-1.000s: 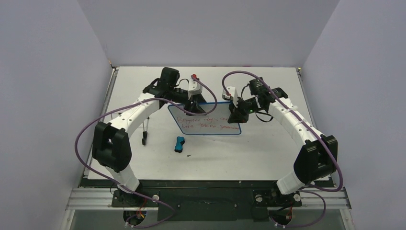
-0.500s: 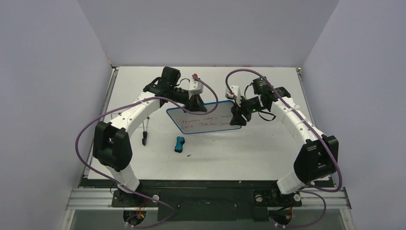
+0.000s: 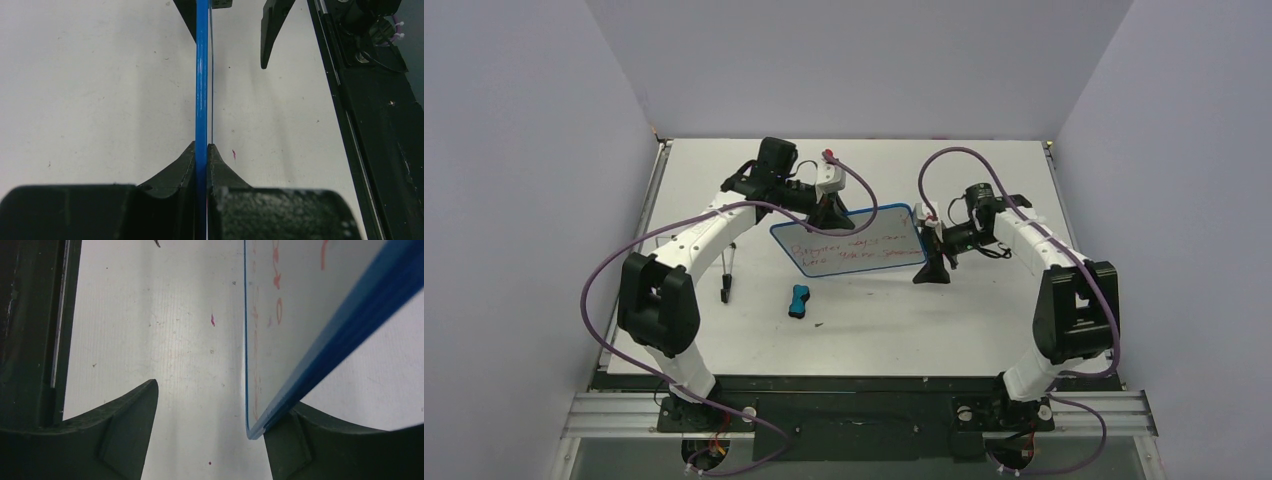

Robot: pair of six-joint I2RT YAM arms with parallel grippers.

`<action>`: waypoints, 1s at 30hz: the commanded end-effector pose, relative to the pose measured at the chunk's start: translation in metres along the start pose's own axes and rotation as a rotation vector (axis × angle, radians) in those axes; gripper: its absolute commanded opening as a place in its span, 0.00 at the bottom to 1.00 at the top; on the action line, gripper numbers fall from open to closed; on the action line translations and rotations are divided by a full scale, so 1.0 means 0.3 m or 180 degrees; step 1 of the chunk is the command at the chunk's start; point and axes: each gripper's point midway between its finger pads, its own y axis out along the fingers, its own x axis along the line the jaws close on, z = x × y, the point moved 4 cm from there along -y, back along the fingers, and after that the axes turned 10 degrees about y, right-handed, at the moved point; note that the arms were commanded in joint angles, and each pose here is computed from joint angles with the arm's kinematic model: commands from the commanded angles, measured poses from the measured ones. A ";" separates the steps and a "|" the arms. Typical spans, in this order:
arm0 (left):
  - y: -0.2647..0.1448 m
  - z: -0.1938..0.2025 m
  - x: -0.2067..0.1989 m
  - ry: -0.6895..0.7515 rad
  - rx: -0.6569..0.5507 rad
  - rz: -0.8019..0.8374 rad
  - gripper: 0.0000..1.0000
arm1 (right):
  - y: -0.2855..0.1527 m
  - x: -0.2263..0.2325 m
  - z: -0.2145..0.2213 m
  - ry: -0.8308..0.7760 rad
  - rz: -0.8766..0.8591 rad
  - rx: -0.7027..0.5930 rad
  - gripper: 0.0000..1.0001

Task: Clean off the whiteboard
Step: Erase the whiteboard at the whiteboard stand.

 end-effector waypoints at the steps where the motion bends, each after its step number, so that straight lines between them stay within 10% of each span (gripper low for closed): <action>1: -0.013 -0.069 0.022 0.0299 -0.0264 0.0021 0.00 | 0.035 -0.002 -0.060 -0.0483 -0.0277 -0.0406 0.66; 11: -0.017 -0.069 0.026 0.0284 -0.0316 0.0027 0.00 | 0.002 0.052 -0.121 -0.0491 -0.0821 -0.0721 0.49; 30: -0.032 -0.078 0.034 0.0297 -0.0353 -0.0035 0.00 | -0.082 -0.005 -0.171 -0.0168 -0.0610 -0.0151 0.58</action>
